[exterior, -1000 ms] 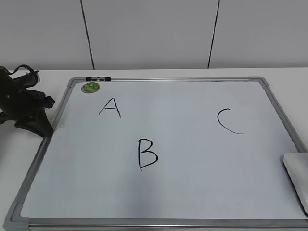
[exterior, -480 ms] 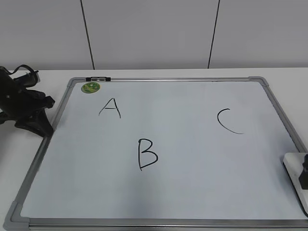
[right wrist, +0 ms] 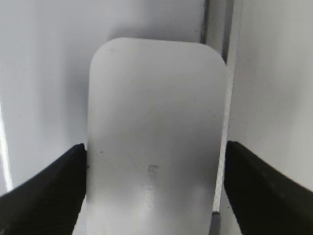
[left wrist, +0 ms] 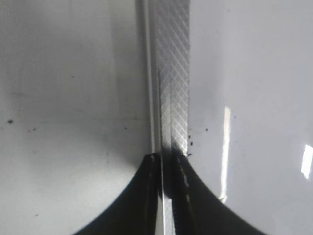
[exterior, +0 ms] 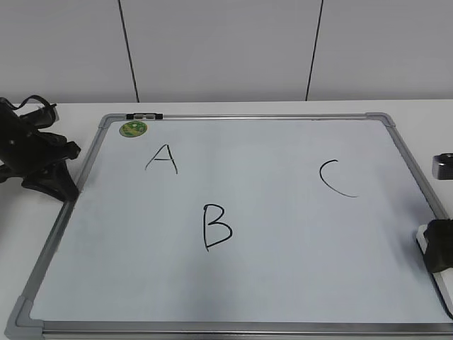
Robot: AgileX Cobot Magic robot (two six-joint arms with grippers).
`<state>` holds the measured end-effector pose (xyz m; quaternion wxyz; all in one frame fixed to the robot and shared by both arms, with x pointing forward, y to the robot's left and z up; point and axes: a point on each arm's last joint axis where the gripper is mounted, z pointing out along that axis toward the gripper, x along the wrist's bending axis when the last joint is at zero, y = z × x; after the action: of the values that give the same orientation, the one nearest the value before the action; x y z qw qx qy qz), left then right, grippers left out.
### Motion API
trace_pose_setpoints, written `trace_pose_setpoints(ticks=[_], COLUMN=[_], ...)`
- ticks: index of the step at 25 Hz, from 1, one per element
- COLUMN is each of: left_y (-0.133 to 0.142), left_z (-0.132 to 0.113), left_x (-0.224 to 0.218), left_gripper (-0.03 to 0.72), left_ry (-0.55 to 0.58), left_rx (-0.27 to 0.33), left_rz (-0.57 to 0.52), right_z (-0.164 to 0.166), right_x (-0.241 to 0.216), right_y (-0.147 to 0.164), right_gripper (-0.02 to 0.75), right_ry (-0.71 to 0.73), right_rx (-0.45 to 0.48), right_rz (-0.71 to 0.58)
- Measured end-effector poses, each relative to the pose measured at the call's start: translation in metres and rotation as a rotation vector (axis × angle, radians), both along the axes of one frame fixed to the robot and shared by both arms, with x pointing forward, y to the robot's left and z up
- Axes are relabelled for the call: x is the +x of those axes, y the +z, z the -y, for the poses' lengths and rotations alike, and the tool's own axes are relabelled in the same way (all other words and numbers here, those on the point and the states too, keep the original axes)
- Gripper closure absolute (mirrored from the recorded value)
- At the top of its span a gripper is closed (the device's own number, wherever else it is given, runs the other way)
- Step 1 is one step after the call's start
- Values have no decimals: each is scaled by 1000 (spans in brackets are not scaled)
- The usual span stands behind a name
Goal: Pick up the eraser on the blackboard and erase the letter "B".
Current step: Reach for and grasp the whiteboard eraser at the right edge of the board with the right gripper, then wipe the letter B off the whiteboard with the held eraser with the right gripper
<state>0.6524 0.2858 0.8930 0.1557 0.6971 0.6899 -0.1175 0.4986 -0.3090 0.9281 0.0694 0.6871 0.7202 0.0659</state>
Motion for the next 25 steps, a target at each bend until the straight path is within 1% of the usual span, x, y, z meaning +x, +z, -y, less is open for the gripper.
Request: trace_pose_setpoints(ticks=[4, 8, 11, 16, 19, 21, 25], left_y=[0, 0, 0, 0, 0, 0, 0], left_z=[0, 0, 0, 0, 0, 0, 0], left_x=[0, 0, 0, 0, 0, 0, 0], left_gripper=[654, 654, 654, 654, 655, 655, 655], left_ry=[0, 0, 0, 0, 0, 0, 1], left_rx=[0, 0, 0, 0, 0, 0, -1], left_rz=[0, 0, 0, 0, 0, 0, 0], right_z=[0, -1, -1, -1, -1, -1, -1], right_x=[5, 5, 5, 5, 5, 8, 21], right_y=[-5, -5, -5, -4, -1, 5, 26], right_gripper=[119, 178, 199, 205, 206, 206, 207], right_ry=[-5, -8, -10, -10, -9, -8, -12], right_rx=[9, 13, 16, 16, 18, 21, 34], right_rz=[-58, -75, -79, -83, -115, -141, -155])
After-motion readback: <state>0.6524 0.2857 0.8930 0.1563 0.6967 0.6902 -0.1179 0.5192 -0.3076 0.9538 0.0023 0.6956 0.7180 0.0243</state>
